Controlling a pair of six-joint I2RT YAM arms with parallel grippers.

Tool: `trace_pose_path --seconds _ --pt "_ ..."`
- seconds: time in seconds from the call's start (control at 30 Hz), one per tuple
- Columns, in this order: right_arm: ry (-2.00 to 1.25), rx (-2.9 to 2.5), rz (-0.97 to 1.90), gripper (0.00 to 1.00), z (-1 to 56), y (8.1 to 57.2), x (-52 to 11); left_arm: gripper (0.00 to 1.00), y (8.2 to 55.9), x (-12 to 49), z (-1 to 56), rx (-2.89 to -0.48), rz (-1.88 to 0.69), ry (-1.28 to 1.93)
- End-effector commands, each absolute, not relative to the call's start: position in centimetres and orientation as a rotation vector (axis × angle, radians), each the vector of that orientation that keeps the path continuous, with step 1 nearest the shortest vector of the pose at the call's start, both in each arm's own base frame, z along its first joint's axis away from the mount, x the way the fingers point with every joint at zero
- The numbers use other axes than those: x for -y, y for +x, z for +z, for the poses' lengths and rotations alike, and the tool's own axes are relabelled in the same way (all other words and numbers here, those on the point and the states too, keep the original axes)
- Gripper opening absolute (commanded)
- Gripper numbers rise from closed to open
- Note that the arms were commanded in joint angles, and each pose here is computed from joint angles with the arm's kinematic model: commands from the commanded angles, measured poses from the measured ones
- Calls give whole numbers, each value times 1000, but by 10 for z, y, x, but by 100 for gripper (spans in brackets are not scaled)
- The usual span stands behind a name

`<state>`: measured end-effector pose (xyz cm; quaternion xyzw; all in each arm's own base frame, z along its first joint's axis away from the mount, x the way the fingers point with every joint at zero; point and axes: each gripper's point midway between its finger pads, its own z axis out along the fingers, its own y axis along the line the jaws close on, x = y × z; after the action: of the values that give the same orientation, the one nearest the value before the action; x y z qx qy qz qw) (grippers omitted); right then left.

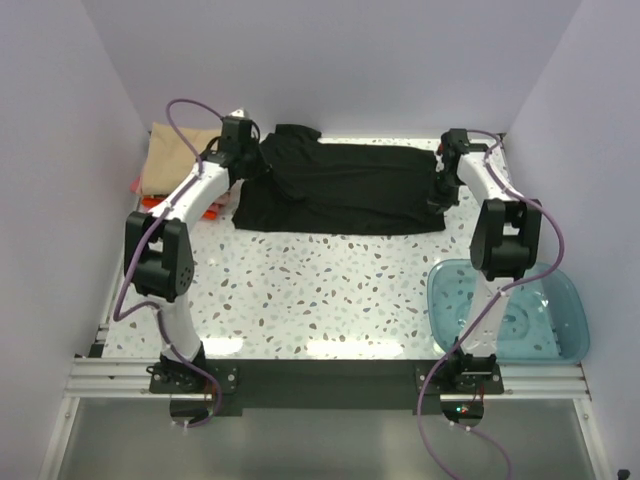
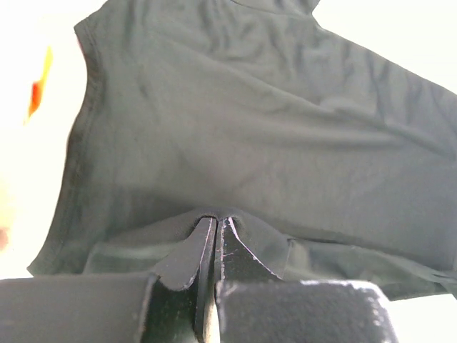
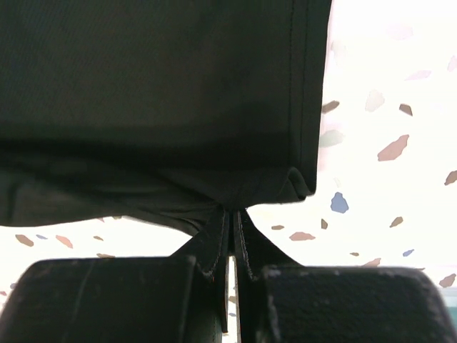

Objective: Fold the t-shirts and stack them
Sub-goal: Fold the tshirt

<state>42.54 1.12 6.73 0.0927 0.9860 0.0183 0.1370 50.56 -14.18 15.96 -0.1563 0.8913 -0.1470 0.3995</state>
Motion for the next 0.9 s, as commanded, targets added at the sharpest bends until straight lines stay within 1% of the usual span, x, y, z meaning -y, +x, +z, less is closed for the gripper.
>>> trace_pose_path --seconds 0.0,0.13,0.37,0.4,0.5,0.6,0.63,0.67,0.7,0.73,0.77,0.8,0.83,0.87 --pt "322 -2847 13 0 75 433 -7 0 524 131 171 -2213 -349 -398" --pt "346 -2834 -5 0 73 439 -5 0 532 122 167 -2209 -320 -419" --pt "378 -2829 40 0 67 454 -10 0 551 127 146 -2242 -320 -416" --pt "417 -2823 46 0 66 457 1 0 554 127 144 -2245 -318 -418" --pt "456 -2817 48 2 60 465 6 0 563 127 131 -2268 -310 -426" --pt "508 -2798 83 19 58 474 7 0 576 122 123 -2268 -280 -456" --pt "523 -2777 94 23 59 480 8 11 579 120 122 -2272 -283 -463" --pt "561 -2762 101 36 59 484 10 24 590 119 124 -2261 -313 -467" --pt "577 -2737 108 44 65 490 12 62 595 119 125 -2258 -333 -470" --pt "583 -2714 111 47 69 495 15 81 600 120 128 -2249 -357 -471" --pt "582 -2687 98 50 77 499 18 97 608 122 137 -2230 -387 -467" --pt "578 -2679 90 55 82 498 19 100 609 125 140 -2230 -405 -457" --pt "563 -2660 92 64 87 499 20 100 608 127 143 -2235 -419 -439" --pt "534 -2639 106 68 95 500 18 100 603 131 147 -2240 -441 -426"
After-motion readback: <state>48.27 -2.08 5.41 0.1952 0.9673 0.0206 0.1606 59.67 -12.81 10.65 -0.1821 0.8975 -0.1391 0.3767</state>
